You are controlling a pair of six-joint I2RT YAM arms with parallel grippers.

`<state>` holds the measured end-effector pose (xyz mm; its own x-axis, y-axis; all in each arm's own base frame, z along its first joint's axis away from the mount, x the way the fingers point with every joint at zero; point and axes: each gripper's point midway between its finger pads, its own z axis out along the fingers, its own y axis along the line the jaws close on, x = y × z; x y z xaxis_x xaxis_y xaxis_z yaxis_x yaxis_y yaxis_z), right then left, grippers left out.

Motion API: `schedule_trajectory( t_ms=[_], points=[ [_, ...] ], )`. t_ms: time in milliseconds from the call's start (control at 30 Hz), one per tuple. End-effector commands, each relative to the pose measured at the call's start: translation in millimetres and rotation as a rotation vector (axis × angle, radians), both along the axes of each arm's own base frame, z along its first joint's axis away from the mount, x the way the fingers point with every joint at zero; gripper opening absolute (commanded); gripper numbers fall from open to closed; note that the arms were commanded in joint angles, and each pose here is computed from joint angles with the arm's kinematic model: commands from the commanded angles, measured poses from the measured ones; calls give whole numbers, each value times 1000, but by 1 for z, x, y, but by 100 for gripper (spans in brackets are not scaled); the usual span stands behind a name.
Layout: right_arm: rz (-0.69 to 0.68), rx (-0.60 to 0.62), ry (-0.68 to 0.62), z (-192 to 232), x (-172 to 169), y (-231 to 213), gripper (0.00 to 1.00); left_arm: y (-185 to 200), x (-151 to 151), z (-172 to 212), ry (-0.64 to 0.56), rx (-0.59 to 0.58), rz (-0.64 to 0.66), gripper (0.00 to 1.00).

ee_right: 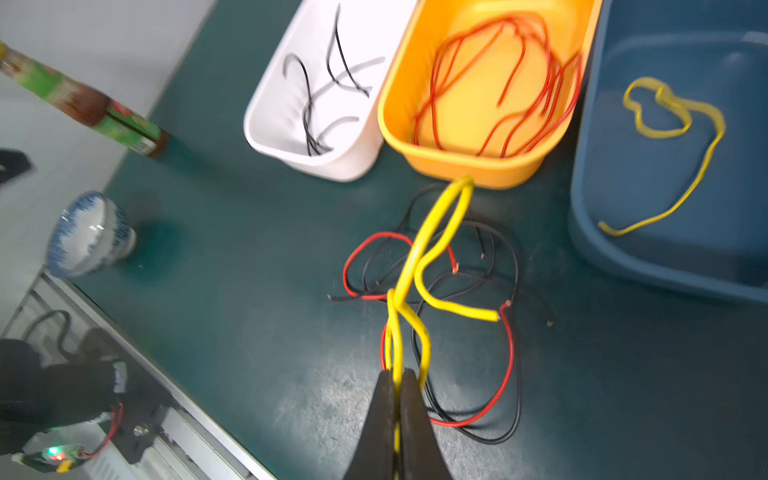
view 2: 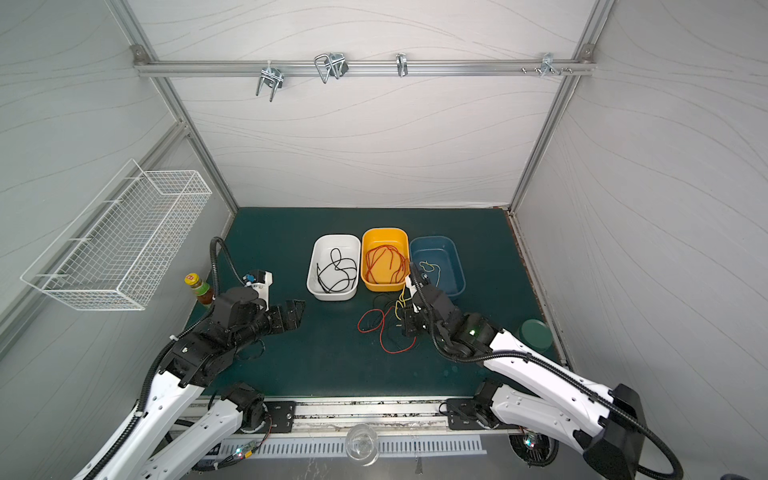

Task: Untangle the cables
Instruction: 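Lift the yellow wire and carry it over the blue tub, then lower the yellow wire into the blue tub and open the right gripper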

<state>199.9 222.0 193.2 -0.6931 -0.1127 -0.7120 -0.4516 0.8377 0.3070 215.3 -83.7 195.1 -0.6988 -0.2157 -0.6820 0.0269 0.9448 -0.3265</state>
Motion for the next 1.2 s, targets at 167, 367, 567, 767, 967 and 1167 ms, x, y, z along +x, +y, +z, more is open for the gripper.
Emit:
schedule_trajectory(
  t_ms=[167,367,567,767,967,1167],
  points=[
    [-223,68,69,29,73,-62,0,-4,6,8,-34,-13,-10,100],
    [-327,85,190,0,125,-75,0,-4,6,7,-31,-10,-9,100],
    [-382,67,284,-45,163,-76,0,-4,6,5,-22,-6,-10,100],
    [-429,57,365,-81,185,-84,0,-4,6,5,-20,-4,-11,100],
    [-440,45,373,-88,188,-85,7,-5,7,4,-17,-3,-11,100],
    [-440,45,367,-82,185,-86,24,-5,7,4,-18,-4,-12,100]
  ],
)
